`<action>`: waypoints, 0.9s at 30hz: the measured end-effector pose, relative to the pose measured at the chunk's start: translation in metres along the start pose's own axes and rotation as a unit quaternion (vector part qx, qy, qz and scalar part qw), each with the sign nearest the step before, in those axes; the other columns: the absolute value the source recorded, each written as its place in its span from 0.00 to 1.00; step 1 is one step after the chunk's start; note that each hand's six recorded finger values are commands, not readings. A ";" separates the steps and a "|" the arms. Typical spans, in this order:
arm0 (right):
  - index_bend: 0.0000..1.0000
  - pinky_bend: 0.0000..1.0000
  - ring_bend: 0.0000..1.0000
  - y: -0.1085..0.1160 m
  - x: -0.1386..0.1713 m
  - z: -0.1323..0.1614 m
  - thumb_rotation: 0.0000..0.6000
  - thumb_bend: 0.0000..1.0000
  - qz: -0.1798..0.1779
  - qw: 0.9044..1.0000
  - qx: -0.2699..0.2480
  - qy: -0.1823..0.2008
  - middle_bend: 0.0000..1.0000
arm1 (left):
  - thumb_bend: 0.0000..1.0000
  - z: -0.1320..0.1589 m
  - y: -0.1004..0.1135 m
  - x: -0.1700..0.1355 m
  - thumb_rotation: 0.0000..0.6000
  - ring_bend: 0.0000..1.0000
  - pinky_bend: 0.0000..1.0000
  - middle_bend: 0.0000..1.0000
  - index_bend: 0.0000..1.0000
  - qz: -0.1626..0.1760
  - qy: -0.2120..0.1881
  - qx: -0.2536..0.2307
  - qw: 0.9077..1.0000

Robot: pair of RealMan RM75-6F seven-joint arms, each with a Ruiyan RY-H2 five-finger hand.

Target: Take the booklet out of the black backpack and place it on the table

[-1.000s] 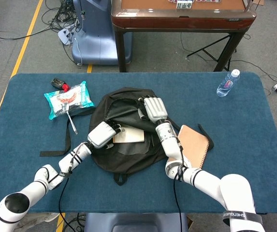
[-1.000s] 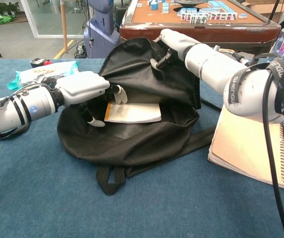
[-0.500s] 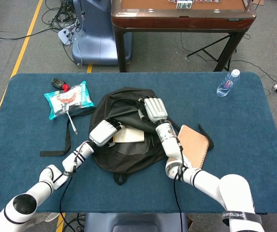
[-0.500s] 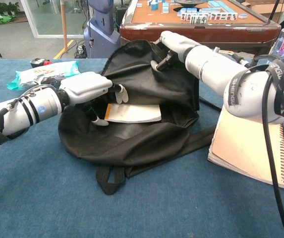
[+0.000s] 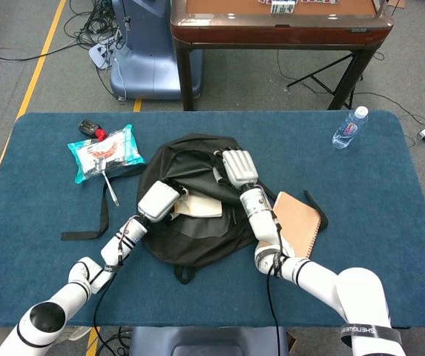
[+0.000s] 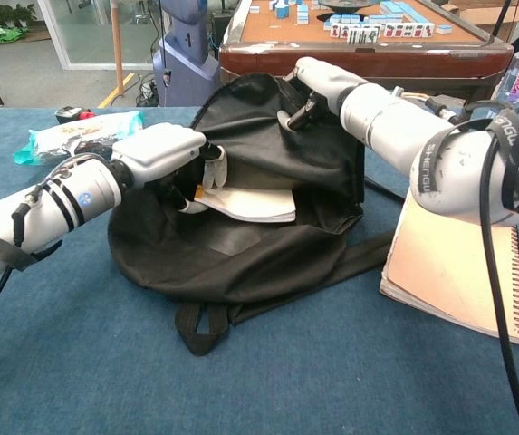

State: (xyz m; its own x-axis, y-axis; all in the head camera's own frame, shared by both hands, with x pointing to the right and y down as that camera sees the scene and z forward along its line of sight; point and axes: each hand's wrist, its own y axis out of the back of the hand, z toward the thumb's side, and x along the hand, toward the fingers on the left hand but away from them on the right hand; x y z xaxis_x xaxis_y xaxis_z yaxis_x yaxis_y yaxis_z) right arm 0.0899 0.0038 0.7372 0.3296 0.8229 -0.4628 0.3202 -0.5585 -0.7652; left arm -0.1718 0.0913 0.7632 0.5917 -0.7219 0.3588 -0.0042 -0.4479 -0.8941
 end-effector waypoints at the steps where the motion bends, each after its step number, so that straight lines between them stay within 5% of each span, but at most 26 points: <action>1: 0.62 0.24 0.27 0.000 0.000 0.000 1.00 0.46 0.000 1.000 0.000 -0.001 0.39 | 0.41 0.001 0.001 0.000 1.00 0.52 0.43 0.56 0.67 0.005 0.001 -0.002 1.000; 17: 0.62 0.24 0.27 0.004 -0.002 -0.008 1.00 0.45 -0.002 1.000 -0.012 -0.010 0.39 | 0.51 -0.002 0.014 -0.010 1.00 0.54 0.44 0.61 0.73 0.056 0.014 -0.040 0.998; 27: 0.62 0.24 0.27 0.007 0.000 -0.014 1.00 0.45 -0.001 1.000 -0.026 -0.014 0.39 | 0.51 -0.013 0.046 -0.029 1.00 0.54 0.44 0.61 0.73 0.123 0.013 -0.083 0.989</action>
State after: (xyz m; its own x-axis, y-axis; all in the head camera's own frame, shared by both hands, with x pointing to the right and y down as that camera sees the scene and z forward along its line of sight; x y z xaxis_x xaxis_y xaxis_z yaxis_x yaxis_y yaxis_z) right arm 0.1048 -0.0017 0.7378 0.3051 0.8260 -0.4739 0.3659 -0.5611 -0.7425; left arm -0.2001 0.0848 0.7155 0.5357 -0.8319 0.1444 -0.2786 -0.3356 -0.8999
